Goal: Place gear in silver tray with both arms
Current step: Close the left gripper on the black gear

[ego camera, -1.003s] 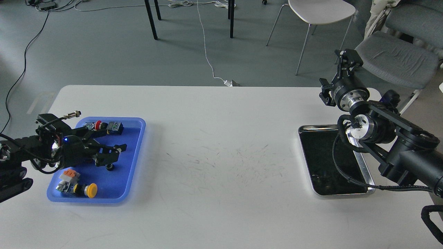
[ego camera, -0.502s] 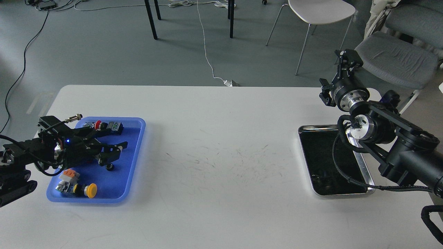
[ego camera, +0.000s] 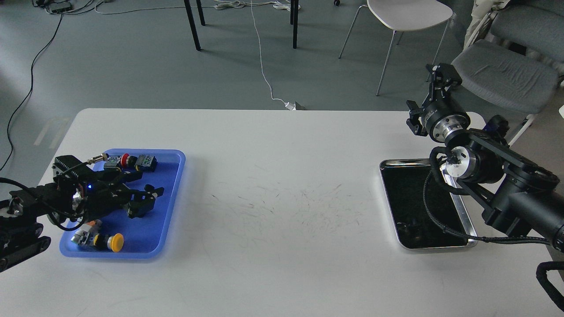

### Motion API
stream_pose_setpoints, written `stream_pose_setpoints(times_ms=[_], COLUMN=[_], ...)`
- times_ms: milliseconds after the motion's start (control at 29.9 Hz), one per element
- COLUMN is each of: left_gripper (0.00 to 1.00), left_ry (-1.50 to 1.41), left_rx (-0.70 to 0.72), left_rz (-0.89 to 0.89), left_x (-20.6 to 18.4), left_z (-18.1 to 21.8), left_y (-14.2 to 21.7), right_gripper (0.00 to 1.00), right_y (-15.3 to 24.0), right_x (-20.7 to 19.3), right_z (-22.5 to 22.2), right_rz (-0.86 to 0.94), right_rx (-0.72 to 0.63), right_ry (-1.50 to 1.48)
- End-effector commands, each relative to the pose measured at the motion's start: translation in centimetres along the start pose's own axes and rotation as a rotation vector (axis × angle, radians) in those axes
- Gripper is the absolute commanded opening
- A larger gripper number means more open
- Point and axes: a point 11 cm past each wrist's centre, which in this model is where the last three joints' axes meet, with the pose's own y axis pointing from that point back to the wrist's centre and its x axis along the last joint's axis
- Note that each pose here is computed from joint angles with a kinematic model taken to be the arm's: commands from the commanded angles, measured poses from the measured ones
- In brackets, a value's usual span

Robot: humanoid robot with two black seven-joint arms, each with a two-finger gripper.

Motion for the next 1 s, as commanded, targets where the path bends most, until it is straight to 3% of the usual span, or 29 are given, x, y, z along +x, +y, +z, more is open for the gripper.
stream_pose_setpoints(times_ms=[0,970], left_gripper=[0.74,0.47], left_ry=[-0.001,-0.005], left_rx=[0.003,0.019], left_rz=[-0.004,-0.008], left_x=[-0.3,-1.3], left_z=[0.0,-0.2], left_y=[-0.1,-0.1], right_gripper=[0.99,0.99], right_y=[0.0,0.1], right_x=[0.1,0.3], right_z=[0.1,0.5], right_rz=[0.002,0.005], right_rx=[-0.001,-0.008], right_ry=[0.001,0.002])
